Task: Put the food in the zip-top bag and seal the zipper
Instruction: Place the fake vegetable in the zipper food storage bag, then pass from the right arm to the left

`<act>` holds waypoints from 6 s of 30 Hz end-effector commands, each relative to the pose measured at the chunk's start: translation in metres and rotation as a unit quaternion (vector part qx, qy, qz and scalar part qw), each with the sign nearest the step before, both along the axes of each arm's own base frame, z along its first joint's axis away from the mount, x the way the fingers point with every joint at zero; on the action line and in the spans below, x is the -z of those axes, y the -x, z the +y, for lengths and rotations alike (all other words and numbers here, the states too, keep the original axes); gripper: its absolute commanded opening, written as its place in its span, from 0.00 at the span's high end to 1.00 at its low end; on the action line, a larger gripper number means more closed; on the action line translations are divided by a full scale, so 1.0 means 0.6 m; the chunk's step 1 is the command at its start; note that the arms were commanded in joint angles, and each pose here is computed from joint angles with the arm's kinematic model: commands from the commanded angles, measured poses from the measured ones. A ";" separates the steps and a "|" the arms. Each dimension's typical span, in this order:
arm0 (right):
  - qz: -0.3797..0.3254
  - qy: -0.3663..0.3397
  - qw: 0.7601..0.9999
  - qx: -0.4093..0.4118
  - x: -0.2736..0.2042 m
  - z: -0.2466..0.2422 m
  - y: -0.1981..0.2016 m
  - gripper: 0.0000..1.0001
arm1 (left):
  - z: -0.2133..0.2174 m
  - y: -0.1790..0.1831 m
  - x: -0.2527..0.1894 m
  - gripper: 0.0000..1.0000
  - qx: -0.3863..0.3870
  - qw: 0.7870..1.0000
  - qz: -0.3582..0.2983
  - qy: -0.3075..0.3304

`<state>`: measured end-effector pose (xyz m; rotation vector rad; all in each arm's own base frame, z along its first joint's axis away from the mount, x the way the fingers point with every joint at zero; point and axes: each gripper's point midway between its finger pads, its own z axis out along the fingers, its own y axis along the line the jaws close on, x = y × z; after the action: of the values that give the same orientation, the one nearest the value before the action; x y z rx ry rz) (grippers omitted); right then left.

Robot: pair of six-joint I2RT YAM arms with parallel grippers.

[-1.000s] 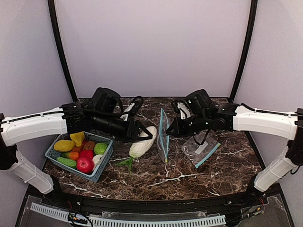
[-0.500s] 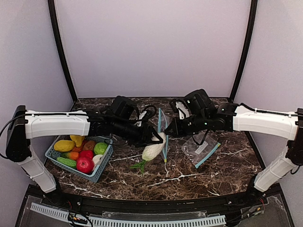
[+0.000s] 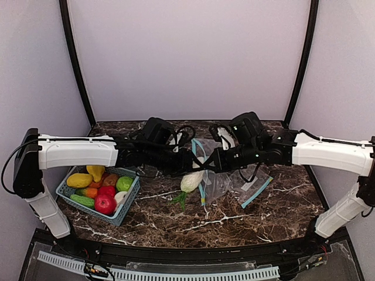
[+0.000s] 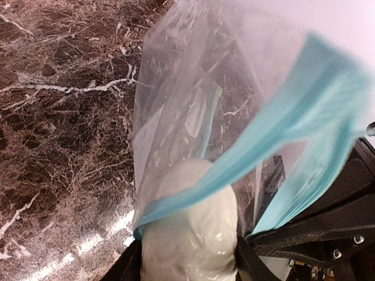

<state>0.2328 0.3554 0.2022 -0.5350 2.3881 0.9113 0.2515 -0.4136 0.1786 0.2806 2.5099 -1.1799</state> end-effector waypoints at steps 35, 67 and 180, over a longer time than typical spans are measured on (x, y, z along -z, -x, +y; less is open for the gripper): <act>0.075 -0.203 0.976 -0.001 -0.052 0.043 0.040 1.00 | -0.029 -0.044 0.017 0.75 -0.081 0.993 -0.032 0.083; 0.085 -0.223 0.970 0.052 -0.029 0.016 0.032 1.00 | -0.017 -0.066 -0.035 0.76 -0.138 0.975 -0.062 0.162; 0.086 0.006 0.993 0.083 0.100 -0.006 0.017 0.17 | 0.008 0.053 -0.007 0.99 0.036 0.996 -0.058 0.054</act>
<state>0.2281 0.3400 0.1473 -0.2297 2.5050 0.9046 0.2202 -0.4123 0.1817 0.3884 2.3465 -1.3212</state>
